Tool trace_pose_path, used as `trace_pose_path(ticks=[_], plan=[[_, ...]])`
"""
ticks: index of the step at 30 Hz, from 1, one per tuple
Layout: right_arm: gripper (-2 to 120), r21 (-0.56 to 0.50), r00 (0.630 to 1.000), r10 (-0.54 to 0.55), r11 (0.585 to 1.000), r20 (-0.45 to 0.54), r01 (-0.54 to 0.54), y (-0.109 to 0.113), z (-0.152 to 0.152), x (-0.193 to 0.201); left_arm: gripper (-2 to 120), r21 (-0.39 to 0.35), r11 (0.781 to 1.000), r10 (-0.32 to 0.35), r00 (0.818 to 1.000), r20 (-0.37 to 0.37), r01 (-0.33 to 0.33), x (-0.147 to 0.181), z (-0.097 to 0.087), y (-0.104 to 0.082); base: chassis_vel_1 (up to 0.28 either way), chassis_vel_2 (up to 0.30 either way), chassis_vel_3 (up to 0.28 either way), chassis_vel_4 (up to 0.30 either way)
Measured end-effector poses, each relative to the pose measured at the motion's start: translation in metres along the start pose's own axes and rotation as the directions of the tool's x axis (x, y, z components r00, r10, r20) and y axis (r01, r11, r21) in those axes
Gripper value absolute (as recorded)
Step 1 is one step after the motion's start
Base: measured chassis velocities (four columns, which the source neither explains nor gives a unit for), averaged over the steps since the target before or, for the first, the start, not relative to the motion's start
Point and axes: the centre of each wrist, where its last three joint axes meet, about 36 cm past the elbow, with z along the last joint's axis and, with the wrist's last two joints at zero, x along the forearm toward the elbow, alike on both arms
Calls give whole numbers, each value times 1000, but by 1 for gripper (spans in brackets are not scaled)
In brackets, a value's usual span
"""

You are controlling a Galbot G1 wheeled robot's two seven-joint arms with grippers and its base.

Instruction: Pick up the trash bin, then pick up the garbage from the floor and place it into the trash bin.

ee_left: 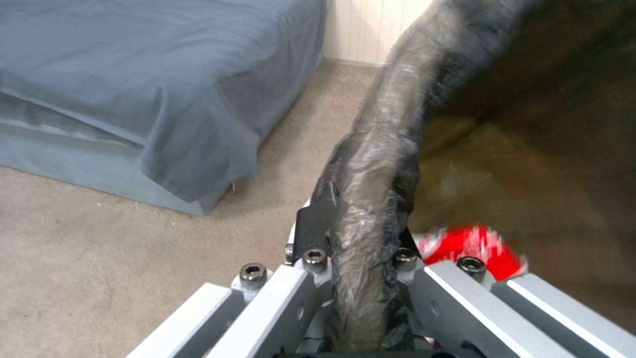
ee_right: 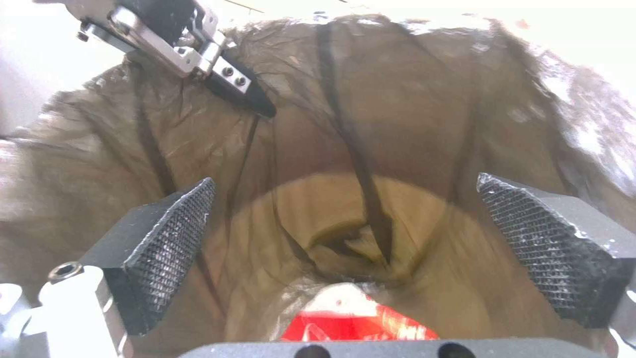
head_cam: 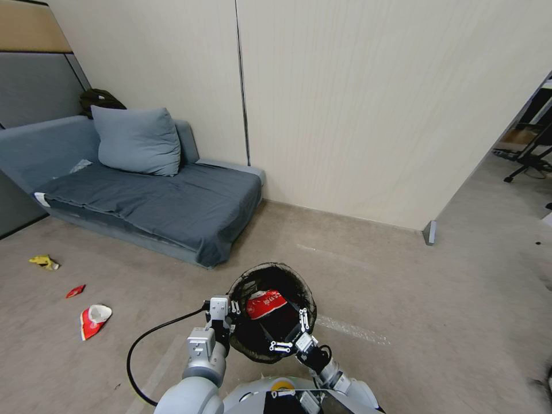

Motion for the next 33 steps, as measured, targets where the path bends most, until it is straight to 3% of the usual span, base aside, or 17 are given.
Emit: trace_pose_path(ticks=[5, 11, 16, 20, 23, 27, 29, 33], plan=[[99, 11, 1000, 7, 1000, 20, -7, -2, -7, -3, 0, 1, 1000, -1, 1000, -1, 1, 0, 0, 0, 0, 0, 0, 0], [99, 67, 988, 66, 995, 140, -76, -16, -49, -24, 0, -2, 1000, -9, 1000, -5, 9, -1, 2, 2, 0, 0, 0, 0], [100, 127, 948, 154, 972, 277, -195, -39, -102, -45, 0, -1, 1000, -13, 1000, -4, 13, -2, 3, 1, 0, 0, 0, 0], [100, 124, 930, 202, 960, 306, -249, -46, -114, -48, 0, 0, 1000, -16, 1000, -3, 16, -3, 4, 1, 0, 0, 0, 0], [100, 81, 878, 392, 901, 273, -427, -45, -124, -40, 0, 10, 999, -31, 999, 8, 31, -4, 4, 5, 0, 0, 0, 0], [100, 75, 842, 483, 856, 241, -512, -43, -126, -37, 0, 11, 999, -39, 999, 11, 39, -4, 4, 6, 0, 0, 0, 0], [100, 96, 804, 556, 807, 211, -583, -43, -125, -34, 0, 12, 999, -44, 999, 11, 44, -5, 5, 6, 0, 0, 0, 0], [100, 97, 778, 602, 776, 182, -623, -39, -121, -29, 0, 12, 999, -49, 999, 17, 49, -5, 6, 7, 0, 0, 0, 0]])
